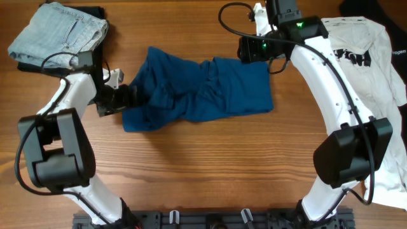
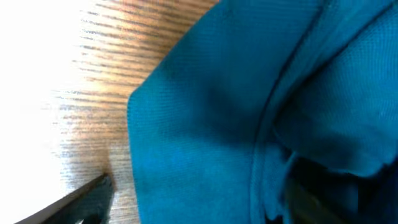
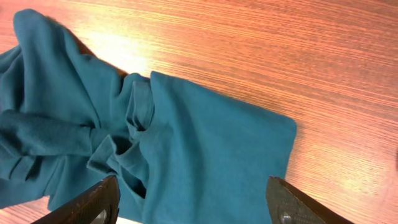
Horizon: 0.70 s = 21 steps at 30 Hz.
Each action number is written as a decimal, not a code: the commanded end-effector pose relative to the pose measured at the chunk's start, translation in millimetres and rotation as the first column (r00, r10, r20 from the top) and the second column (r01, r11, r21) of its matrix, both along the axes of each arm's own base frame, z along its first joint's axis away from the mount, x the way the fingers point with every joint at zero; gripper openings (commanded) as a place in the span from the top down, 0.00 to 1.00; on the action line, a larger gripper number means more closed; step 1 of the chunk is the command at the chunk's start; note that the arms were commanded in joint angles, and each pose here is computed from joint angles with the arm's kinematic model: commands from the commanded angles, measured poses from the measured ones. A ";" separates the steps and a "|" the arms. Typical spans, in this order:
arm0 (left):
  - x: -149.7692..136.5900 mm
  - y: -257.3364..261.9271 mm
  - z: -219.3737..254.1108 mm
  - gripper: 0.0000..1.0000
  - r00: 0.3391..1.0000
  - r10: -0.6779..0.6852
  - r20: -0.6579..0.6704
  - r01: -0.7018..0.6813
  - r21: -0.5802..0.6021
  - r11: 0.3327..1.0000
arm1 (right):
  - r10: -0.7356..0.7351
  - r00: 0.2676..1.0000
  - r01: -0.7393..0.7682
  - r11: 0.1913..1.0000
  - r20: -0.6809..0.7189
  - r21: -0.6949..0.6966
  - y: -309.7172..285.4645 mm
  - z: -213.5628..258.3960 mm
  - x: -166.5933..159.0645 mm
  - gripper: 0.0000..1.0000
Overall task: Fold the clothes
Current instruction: 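Grasp the polo's left end with the left gripper and fold it rightward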
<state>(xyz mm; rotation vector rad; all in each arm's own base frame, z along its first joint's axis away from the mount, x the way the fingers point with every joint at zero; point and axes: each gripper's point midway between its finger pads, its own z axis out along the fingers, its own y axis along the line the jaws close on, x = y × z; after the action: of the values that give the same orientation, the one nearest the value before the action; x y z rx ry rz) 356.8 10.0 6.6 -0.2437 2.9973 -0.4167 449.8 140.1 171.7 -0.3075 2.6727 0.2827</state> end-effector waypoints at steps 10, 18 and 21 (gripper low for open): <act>-14.9 -79.2 -39.4 0.46 0.985 -0.167 0.045 0.172 -0.169 0.971 | -0.001 1.000 0.001 1.000 0.016 -0.014 -2.9 -1.1 5.7 0.24; 13.2 -40.1 -4.0 0.96 0.992 0.060 0.109 -0.046 -0.124 0.991 | -0.002 0.999 0.002 1.000 -0.039 -0.010 -3.0 -12.0 -5.2 0.29; 11.1 -5.0 52.6 0.96 0.972 0.133 0.192 -0.123 -0.063 0.990 | 0.032 0.995 -0.027 0.998 -0.099 0.048 7.7 -26.9 -15.9 0.57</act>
<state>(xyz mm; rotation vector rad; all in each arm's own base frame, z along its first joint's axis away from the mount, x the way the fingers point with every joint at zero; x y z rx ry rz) 364.3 -29.2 12.2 -0.2956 2.8579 -0.6300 442.3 140.3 162.1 -0.3108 2.7081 0.2982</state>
